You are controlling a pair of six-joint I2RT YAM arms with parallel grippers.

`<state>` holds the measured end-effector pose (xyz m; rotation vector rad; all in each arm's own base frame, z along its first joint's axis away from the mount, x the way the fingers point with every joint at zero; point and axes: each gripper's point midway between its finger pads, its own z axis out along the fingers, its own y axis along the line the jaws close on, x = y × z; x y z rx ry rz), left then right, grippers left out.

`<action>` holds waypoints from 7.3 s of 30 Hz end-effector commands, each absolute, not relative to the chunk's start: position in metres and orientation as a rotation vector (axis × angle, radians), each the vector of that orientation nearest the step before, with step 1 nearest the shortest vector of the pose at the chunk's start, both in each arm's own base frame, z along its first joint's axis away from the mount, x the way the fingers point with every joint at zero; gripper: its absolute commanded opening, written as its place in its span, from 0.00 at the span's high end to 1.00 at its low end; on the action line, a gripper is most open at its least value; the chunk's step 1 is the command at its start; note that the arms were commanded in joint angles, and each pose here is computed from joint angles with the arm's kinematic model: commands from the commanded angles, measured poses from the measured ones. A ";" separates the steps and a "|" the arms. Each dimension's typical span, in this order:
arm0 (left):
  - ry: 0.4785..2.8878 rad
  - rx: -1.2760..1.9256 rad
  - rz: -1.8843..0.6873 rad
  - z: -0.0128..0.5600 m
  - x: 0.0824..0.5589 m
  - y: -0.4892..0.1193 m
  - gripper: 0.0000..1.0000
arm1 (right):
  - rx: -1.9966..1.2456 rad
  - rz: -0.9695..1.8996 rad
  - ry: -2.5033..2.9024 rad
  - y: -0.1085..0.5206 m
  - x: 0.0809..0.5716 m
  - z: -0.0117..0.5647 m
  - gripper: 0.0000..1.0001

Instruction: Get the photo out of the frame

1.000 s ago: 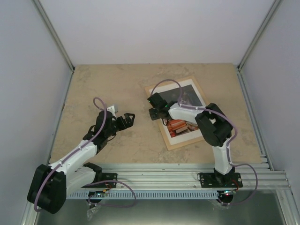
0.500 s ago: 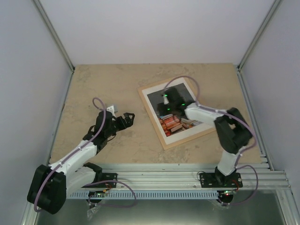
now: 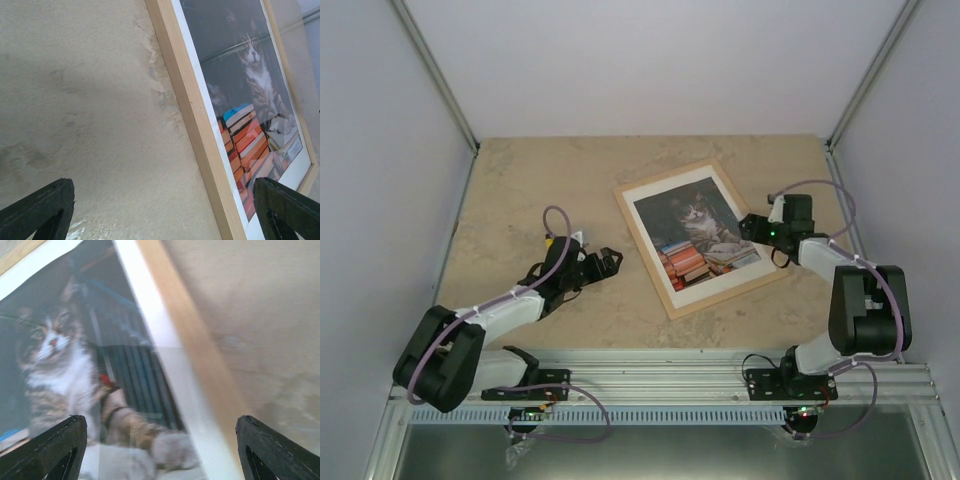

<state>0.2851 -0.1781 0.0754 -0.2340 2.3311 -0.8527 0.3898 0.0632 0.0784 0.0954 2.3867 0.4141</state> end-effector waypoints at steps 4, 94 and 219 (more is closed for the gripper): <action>2.290 -0.211 -0.926 0.086 0.295 -0.197 0.01 | 0.219 0.433 2.342 0.028 0.399 0.068 0.12; 2.520 -0.263 -0.110 0.071 0.336 -0.131 0.97 | -0.426 0.527 2.354 0.196 0.324 0.080 0.02; 1.971 -0.504 -1.128 0.180 0.276 -0.167 0.15 | 0.708 0.910 1.738 0.183 0.274 0.194 1.00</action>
